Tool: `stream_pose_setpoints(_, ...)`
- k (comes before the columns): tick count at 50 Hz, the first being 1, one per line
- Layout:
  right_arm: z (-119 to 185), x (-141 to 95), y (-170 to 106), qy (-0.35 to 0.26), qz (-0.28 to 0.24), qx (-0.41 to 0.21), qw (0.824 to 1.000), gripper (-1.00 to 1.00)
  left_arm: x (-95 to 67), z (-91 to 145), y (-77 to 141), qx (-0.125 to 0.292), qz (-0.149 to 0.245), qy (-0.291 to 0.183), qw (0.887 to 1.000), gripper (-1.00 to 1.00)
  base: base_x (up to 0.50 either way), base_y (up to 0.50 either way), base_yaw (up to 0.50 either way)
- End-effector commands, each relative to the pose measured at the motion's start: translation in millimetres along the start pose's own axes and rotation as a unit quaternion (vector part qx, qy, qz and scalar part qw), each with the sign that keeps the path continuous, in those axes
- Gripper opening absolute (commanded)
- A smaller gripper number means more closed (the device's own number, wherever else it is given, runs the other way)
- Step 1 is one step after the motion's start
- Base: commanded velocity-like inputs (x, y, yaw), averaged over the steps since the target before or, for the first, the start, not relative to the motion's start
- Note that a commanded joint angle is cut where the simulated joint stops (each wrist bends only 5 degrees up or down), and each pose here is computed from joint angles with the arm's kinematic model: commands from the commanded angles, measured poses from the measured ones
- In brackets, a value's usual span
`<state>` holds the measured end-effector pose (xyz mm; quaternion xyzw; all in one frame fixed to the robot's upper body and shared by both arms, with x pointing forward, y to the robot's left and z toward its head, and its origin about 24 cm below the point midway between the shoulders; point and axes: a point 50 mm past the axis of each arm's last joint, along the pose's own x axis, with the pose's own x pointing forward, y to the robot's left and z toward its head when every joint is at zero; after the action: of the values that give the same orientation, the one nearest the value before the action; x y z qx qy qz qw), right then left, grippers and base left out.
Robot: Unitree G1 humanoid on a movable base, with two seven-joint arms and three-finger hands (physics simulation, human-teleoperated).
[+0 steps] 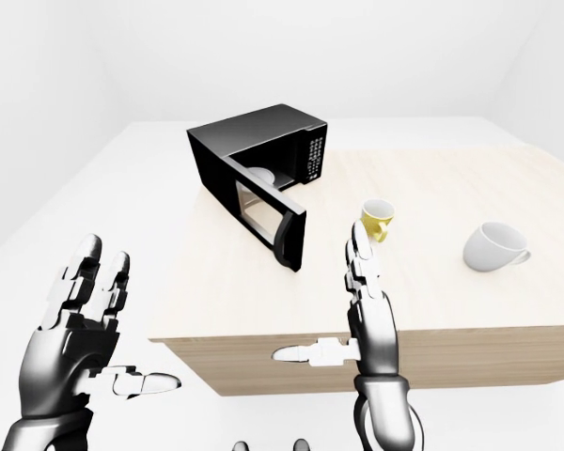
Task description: Close the microwave.
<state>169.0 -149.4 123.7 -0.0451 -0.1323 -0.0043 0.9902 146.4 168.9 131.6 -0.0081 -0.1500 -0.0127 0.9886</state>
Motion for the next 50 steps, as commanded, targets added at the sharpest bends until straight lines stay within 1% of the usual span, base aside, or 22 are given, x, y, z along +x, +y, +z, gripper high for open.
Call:
stream_pose_setpoints(1, 0.0, 0.0, 0.3, 0.0, 0.0, 0.0, 1.0, 1.0, 0.4, 0.1, -0.3, 0.001, 0.0, 0.0, 1.0, 1.0, 0.0, 0.5, 0.0)
stream_pose_setpoints(14, -0.3, -1.0, 1.2, 0.002, 0.001, -0.002, 1.0, 1.0, -0.4, 0.8, 0.1, 0.001, 0.0, -0.003, 1.0, 1.0, 0.0, 0.5, 0.0)
stream_pose_setpoints(40, -2.4, -1.1, 1.5, 0.005, 0.003, 0.002, 1.0, 1.0, -1.4, 1.4, -1.2, 0.0, -0.005, -0.005, 1.0, 1.0, 0.0, 0.0, 0.0)
stream_pose_setpoints(50, -0.1, -1.2, 2.2, 0.002, 0.004, 0.002, 1.0, 1.0, -1.1, 1.2, -1.2, 0.004, -0.004, -0.004, 1.0, 1.0, 0.0, 0.48, 0.0)
